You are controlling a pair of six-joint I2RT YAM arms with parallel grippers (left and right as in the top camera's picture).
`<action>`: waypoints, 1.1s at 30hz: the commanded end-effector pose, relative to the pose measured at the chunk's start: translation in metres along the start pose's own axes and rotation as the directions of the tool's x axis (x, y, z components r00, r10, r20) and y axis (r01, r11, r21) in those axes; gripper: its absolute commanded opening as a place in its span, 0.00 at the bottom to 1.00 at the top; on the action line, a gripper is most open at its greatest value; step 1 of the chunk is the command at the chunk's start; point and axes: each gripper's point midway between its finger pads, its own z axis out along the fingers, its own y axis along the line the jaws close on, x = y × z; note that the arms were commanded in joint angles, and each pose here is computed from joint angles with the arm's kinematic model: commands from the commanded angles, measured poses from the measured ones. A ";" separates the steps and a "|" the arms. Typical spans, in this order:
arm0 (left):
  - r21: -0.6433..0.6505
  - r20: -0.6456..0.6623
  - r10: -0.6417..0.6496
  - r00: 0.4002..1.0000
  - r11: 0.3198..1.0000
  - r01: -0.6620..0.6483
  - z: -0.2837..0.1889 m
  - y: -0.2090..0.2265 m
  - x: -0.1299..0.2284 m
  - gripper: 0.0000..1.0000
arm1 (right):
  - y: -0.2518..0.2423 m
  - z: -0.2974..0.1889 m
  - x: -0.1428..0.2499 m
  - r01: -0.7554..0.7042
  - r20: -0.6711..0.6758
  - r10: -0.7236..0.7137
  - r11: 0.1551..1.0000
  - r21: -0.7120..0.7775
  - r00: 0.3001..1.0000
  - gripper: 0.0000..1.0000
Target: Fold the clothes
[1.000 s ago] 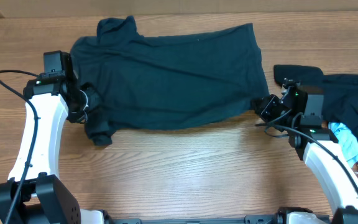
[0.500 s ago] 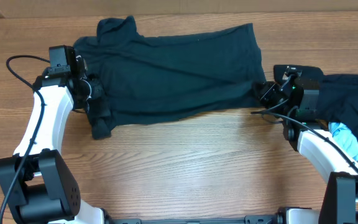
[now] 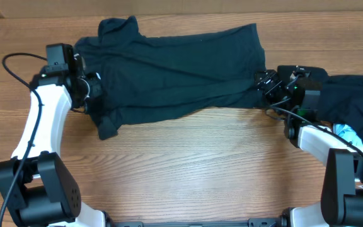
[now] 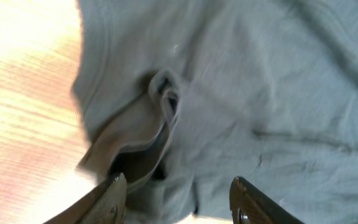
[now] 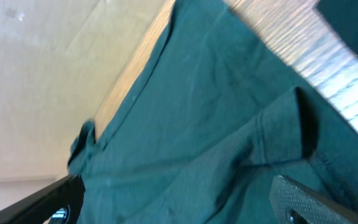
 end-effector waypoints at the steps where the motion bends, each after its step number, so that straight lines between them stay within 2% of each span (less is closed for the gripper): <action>1: -0.004 0.024 0.075 0.997 0.997 -0.075 -0.044 -0.006 -0.025 0.53 | 0.027 -0.024 -0.015 0.095 -0.014 -0.097 0.989 -0.113 0.995 1.00; 3: 0.029 -0.031 0.079 0.996 0.997 -0.078 -0.064 -0.019 -0.014 0.47 | 0.037 -0.046 -0.018 0.157 -0.014 -0.159 0.981 -0.113 0.987 1.00; 4: 0.030 -0.067 0.074 0.995 0.997 -0.072 -0.084 -0.025 -0.001 0.42 | 0.053 -0.073 -0.015 0.240 -0.009 -0.242 0.965 -0.104 0.970 1.00; 5: 0.033 -0.071 0.081 0.994 0.996 -0.079 -0.095 -0.029 0.007 0.42 | 0.058 -0.088 -0.012 0.266 -0.019 -0.269 0.960 -0.082 0.963 1.00; 8: -0.040 -0.065 0.031 0.997 0.999 -0.034 -0.131 -0.032 0.036 0.43 | 0.055 -0.124 0.005 0.239 -0.100 -0.236 0.971 0.020 0.967 1.00; 9: -0.076 -0.067 0.016 0.998 0.997 -0.021 -0.136 -0.033 0.049 0.47 | 0.049 -0.127 0.012 0.216 -0.142 -0.207 0.975 0.051 0.968 1.00; 11: -0.096 -0.116 -0.037 0.993 0.995 0.026 -0.127 -0.038 0.070 0.57 | 0.035 -0.126 0.026 0.187 -0.213 -0.164 0.978 0.097 0.963 1.00; 13: -0.157 -0.201 -0.164 0.966 0.979 0.133 -0.096 -0.032 0.104 0.63 | 0.020 -0.123 0.040 0.195 -0.283 -0.152 0.972 0.132 0.947 1.00; 14: -0.213 -0.242 -0.280 0.929 0.949 0.231 -0.067 -0.021 0.129 0.62 | 0.010 -0.123 0.050 0.188 -0.331 -0.127 0.969 0.158 0.935 1.00; 16: -0.269 -0.236 -0.410 0.881 0.899 0.346 -0.040 -0.009 0.149 0.61 | 0.006 -0.126 0.057 0.201 -0.363 -0.132 0.967 0.159 0.922 1.00; 17: -0.278 -0.219 -0.456 0.862 0.877 0.393 -0.028 -0.004 0.153 0.64 | 0.008 -0.126 0.058 0.201 -0.370 -0.134 0.968 0.149 0.919 1.00; 19: -0.229 -0.190 -0.474 0.860 0.873 0.430 -0.008 -0.003 0.148 0.73 | 0.012 -0.126 0.061 0.203 -0.380 -0.143 0.971 0.123 0.914 1.00; 23: -0.222 -0.118 -0.518 0.847 0.846 0.485 0.008 0.017 0.136 0.75 | 0.011 -0.126 0.060 0.204 -0.379 -0.143 0.971 0.125 0.914 1.00; 27: -0.305 -0.153 -0.584 0.797 0.795 0.524 0.038 0.047 0.153 0.80 | 0.011 -0.126 0.060 0.203 -0.379 -0.143 0.971 0.125 0.914 1.00; 29: -0.317 -0.162 -0.554 0.817 0.813 0.489 0.053 0.051 0.152 0.81 | 0.011 -0.126 0.060 0.203 -0.379 -0.143 0.971 0.125 0.914 1.00; 31: -0.323 -0.153 -0.542 0.826 0.817 0.477 0.064 0.055 0.149 0.80 | 0.011 -0.126 0.060 0.203 -0.379 -0.142 0.971 0.125 0.914 1.00; 32: -0.324 -0.140 -0.538 0.831 0.818 0.475 0.067 0.057 0.146 0.75 | 0.011 -0.126 0.060 0.202 -0.380 -0.141 0.971 0.125 0.914 1.00; 33: -0.310 -0.130 -0.523 0.842 0.828 0.467 0.069 0.059 0.140 0.57 | 0.011 -0.127 0.062 0.199 -0.384 -0.137 0.971 0.128 0.913 1.00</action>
